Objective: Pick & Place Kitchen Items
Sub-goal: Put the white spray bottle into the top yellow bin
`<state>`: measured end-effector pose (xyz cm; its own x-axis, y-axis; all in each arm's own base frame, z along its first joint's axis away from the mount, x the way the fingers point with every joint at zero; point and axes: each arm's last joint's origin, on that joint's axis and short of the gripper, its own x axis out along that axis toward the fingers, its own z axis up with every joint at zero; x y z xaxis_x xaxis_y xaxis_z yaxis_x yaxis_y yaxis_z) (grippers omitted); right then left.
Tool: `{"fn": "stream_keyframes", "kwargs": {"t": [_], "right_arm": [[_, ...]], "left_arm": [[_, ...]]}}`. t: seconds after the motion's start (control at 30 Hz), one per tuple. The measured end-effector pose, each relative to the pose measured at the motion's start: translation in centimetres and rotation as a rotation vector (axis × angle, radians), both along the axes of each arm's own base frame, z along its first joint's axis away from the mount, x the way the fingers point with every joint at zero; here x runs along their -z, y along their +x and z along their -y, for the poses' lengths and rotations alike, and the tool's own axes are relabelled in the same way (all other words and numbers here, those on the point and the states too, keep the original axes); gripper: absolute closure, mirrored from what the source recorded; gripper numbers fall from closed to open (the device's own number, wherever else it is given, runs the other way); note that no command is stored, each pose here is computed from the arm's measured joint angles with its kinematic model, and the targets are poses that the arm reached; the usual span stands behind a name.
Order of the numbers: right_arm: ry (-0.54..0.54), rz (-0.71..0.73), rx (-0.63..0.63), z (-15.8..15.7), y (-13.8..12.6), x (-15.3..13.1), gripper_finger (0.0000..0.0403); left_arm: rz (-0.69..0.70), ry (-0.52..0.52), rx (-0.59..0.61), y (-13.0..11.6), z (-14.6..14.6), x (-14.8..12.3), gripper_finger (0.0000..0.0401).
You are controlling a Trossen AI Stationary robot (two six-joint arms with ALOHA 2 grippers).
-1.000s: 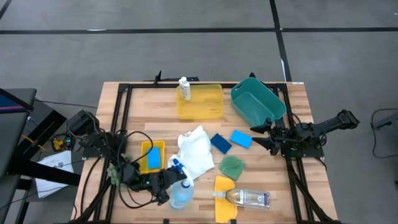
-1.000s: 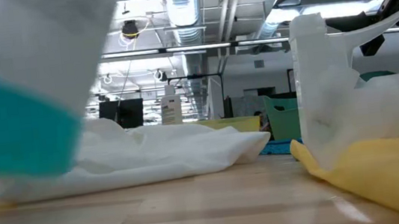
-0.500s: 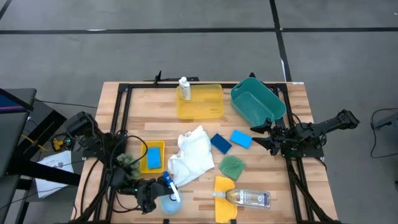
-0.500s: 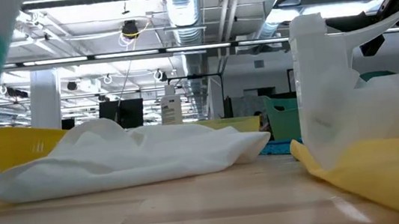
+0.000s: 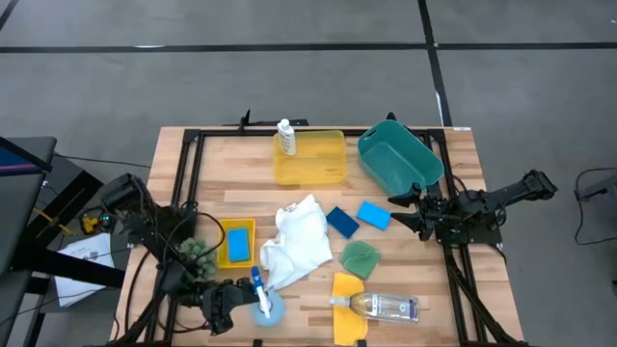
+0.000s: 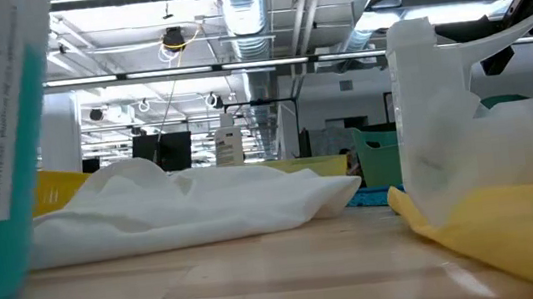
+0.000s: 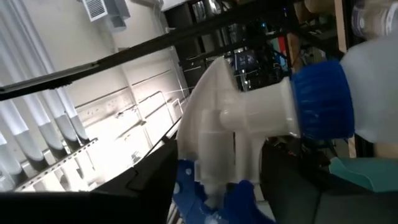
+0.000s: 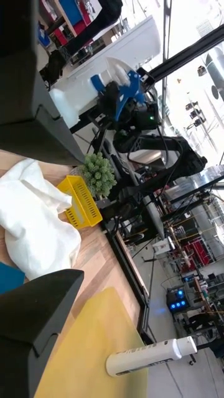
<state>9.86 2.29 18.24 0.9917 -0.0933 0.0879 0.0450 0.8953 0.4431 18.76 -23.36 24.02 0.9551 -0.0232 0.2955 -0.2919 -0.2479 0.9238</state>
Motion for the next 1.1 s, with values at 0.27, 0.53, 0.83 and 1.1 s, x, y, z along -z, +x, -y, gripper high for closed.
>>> {"fn": "stream_keyframes", "kwargs": {"t": [0.27, 0.53, 0.83, 1.1], "right_arm": [[0.0, 0.0, 0.0, 0.0, 0.0, 0.0, 0.0125], [0.002, 0.004, 0.0, 0.0, 0.0, 0.0, 0.0125], [0.002, 0.004, 0.0, 0.0, 0.0, 0.0, 0.0125], [0.002, 0.005, 0.006, 0.0, 0.0, -0.1, 0.0125]], "left_arm": [[-0.008, -0.038, 0.026, -1.2, 0.8, -0.1, 0.0177], [-0.013, -0.111, -0.039, -0.9, -0.5, -0.9, 0.0187], [0.024, -0.258, -0.021, -3.1, -4.9, -2.0, 0.0186], [-0.046, -0.372, 0.029, -3.1, -6.3, -1.4, 0.0186]]}}
